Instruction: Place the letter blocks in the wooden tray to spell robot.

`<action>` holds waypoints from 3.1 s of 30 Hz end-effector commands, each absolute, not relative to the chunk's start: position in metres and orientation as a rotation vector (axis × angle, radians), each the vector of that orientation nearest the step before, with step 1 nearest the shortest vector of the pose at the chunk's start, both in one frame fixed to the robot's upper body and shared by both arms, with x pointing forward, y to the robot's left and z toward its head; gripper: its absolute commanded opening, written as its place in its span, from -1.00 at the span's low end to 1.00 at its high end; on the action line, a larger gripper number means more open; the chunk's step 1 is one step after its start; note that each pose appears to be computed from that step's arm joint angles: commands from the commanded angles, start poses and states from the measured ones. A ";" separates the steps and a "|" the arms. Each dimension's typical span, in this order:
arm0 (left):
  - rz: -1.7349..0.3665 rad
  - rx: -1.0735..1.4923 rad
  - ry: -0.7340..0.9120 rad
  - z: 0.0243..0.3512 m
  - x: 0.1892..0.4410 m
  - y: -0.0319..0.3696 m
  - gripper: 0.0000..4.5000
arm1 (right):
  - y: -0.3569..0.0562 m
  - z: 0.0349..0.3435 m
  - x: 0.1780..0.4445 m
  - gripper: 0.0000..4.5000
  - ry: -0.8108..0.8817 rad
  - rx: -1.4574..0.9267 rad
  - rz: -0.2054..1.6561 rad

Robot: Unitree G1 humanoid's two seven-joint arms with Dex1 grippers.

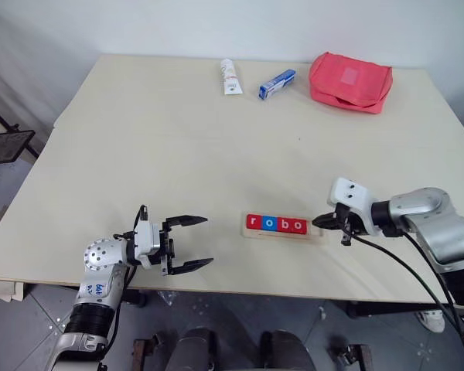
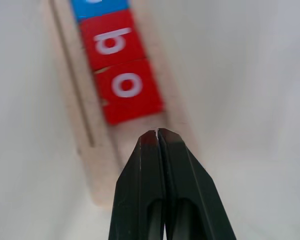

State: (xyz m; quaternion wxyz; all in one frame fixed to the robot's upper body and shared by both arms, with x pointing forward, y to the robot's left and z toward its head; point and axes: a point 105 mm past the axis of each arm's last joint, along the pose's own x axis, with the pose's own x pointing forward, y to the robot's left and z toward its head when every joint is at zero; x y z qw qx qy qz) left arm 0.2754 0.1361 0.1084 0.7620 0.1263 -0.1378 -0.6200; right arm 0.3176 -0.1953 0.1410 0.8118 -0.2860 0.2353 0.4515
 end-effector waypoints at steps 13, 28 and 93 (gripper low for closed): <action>-1.339 0.277 -0.307 0.116 0.292 0.153 1.00 | -0.273 0.167 0.290 -0.30 0.178 -0.212 0.335; -1.362 0.283 -0.318 0.121 0.299 0.152 1.00 | -0.271 0.168 0.291 0.99 0.158 -0.141 0.260; -1.388 0.269 -0.310 0.116 0.284 0.150 1.00 | -0.241 0.140 0.263 -0.35 0.218 0.018 -0.051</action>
